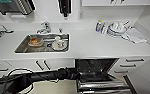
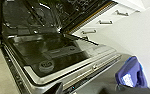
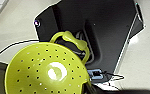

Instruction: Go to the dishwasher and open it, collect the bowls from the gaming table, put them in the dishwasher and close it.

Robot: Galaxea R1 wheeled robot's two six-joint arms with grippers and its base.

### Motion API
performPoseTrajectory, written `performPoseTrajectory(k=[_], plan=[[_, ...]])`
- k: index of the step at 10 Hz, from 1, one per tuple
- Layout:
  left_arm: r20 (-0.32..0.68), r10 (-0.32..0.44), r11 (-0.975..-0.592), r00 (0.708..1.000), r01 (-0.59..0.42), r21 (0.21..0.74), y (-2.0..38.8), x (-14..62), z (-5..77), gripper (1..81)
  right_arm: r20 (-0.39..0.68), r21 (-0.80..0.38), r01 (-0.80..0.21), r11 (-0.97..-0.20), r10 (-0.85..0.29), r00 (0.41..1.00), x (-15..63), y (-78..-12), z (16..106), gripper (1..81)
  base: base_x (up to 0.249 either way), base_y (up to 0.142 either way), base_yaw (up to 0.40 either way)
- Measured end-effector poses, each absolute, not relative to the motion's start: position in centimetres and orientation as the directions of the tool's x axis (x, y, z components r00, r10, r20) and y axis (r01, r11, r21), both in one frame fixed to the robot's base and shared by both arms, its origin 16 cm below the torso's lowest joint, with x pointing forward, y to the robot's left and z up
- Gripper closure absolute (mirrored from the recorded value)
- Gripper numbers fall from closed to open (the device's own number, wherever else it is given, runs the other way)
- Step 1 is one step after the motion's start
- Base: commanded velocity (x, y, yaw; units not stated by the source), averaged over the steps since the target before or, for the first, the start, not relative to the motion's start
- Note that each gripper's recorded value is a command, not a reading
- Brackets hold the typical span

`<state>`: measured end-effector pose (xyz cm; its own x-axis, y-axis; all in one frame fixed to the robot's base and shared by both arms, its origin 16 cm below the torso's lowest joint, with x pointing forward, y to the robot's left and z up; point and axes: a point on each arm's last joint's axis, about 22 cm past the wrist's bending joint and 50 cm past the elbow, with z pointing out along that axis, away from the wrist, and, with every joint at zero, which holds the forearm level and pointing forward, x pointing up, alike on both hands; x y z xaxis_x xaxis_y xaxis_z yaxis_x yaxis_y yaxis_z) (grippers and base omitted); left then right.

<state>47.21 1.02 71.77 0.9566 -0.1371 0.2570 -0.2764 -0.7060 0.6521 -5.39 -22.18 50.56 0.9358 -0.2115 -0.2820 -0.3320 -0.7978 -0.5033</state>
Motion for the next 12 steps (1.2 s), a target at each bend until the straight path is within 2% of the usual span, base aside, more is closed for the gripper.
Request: performPoseTrajectory(k=[1, 2, 4, 5, 6, 7, 8, 10, 12], plan=[[0.265, -0.160, -0.688, 0.951, -0.300, 0.661, 2.2, 45.7, 73.2, 1.0, -0.272, -0.529, -0.329, -0.782, -0.210, 0.939, -3.9, -22.1, 51.7, 81.1, 0.000, 0.000, 0.000], [0.275, -0.176, -0.687, 0.945, -0.318, 0.653, 4.6, 44.2, 73.8, 1.0, -0.261, -0.555, -0.323, -0.767, -0.209, 0.943, -2.2, -22.1, 52.8, 81.1, 0.000, 0.000, 0.000], [0.189, -0.185, -0.751, 0.964, -0.263, 0.605, 11.1, 38.8, 70.8, 1.0, -0.220, -0.594, -0.299, -0.747, -0.207, 0.953, 1.8, -22.9, 54.9, 81.1, 0.000, 0.000, 0.000], [0.159, -0.195, -0.753, 0.968, -0.251, 0.609, 11.8, 36.2, 69.9, 1.0, -0.204, -0.612, -0.287, -0.737, -0.203, 0.958, 3.5, -23.1, 55.9, 81.1, 0.000, 0.000, 0.000], [0.149, -0.208, -0.734, 0.967, -0.255, 0.630, 12.0, 33.0, 69.6, 1.0, -0.180, -0.637, -0.266, -0.724, -0.195, 0.964, 6.0, -23.4, 57.6, 81.1, 0.000, 0.000, 0.000], [0.104, -0.206, -0.744, 0.973, -0.224, 0.629, 13.6, 29.1, 67.9, 1.0, -0.133, -0.658, -0.233, -0.716, -0.194, 0.972, 9.6, -23.7, 58.6, 81.1, 0.000, 0.000, 0.000], [0.025, -0.198, -0.760, 0.980, -0.170, 0.627, 15.1, 24.0, 65.6, 1.0, -0.084, -0.681, -0.201, -0.704, -0.197, 0.977, 13.2, -23.5, 59.6, 81.1, 0.000, 0.000, 0.000], [-0.082, -0.161, -0.765, 0.983, -0.073, 0.639, 16.9, 15.4, 62.3, 1.0, -0.017, -0.721, -0.160, -0.674, -0.214, 0.977, 19.1, -22.6, 61.7, 81.1, 0.000, 0.000, 0.000], [-0.125, -0.107, -0.802, 0.986, -0.011, 0.597, 21.3, 10.3, 58.2, 1.0, 0.010, -0.734, -0.163, -0.660, -0.251, 0.968, 23.3, -22.9, 62.9, 81.1, 0.000, 0.000, 0.000]])
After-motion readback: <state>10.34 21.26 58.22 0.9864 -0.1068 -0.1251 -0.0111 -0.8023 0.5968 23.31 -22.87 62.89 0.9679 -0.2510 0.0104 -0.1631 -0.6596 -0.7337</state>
